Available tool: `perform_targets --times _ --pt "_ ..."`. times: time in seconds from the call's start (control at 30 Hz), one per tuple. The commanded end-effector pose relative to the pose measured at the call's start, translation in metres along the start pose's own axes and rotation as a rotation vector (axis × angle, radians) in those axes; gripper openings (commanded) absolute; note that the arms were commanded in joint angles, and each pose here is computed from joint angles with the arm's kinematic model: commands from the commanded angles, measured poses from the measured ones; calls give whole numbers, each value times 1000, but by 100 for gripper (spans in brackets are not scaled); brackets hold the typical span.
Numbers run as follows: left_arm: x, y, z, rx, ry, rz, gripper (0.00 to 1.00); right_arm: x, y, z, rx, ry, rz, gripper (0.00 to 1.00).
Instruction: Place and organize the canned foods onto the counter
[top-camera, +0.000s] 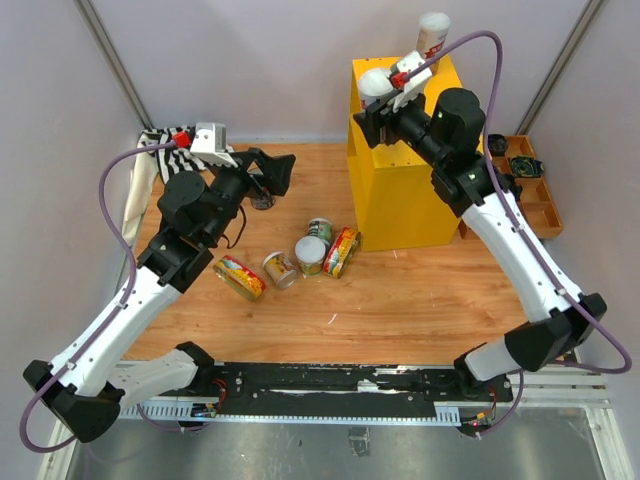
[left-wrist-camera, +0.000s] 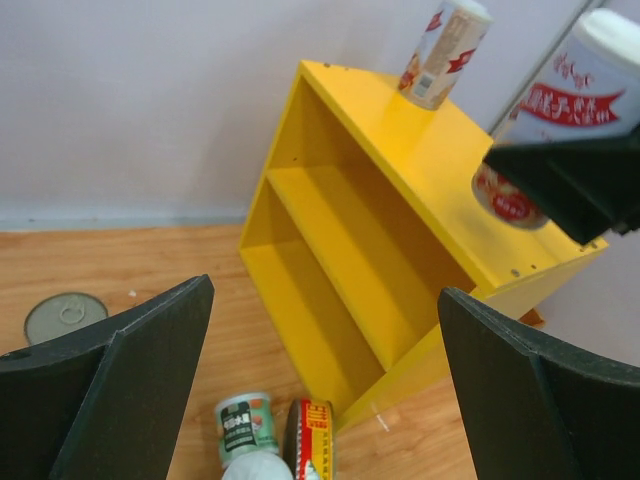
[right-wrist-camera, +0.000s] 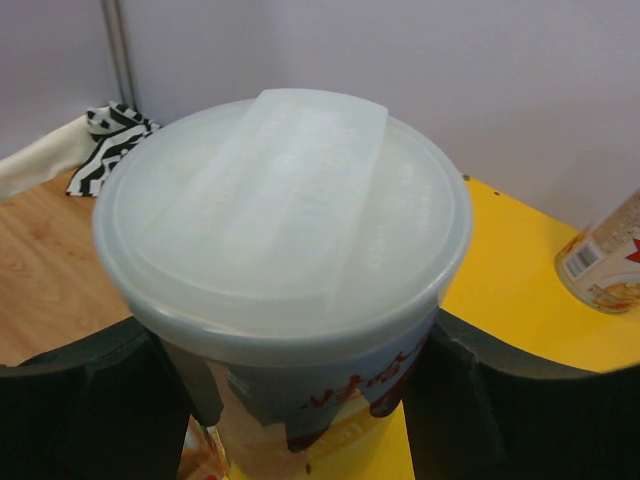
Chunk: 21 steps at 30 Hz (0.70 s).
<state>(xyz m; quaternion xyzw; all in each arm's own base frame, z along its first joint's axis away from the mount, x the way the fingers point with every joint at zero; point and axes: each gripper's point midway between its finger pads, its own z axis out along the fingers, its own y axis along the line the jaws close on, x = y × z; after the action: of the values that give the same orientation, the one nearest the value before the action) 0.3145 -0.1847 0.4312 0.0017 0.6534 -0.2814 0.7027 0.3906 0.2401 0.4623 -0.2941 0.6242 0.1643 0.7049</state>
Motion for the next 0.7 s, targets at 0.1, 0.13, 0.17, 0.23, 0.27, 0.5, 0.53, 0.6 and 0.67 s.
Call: perform_targets --times 0.1,0.13,0.17,0.23,0.27,0.5,0.53,0.6,0.67 --pt "-7 9 -1 -34 -72 4 99 -66 -87 20 256 -267 -13 2" --pt "-6 10 -1 -36 -72 6 99 -65 -94 24 270 -267 -13 2" --pt "-3 11 0 -38 -69 10 100 -61 -99 30 282 -262 -14 2" --pt "1 13 0 -39 -64 17 99 -56 -108 39 301 -258 -16 2" --pt "3 14 0 -41 -64 18 99 -53 -112 44 311 -255 -15 2" --pt "12 20 -1 -48 -80 27 99 -27 -139 70 382 -233 11 2" --pt "13 20 -1 -46 -83 27 99 -24 -142 72 393 -231 13 3" --pt "15 20 0 -40 -86 31 100 -20 -149 77 407 -234 22 3" --pt "16 21 0 -42 -91 40 99 -16 -155 81 415 -232 31 3"
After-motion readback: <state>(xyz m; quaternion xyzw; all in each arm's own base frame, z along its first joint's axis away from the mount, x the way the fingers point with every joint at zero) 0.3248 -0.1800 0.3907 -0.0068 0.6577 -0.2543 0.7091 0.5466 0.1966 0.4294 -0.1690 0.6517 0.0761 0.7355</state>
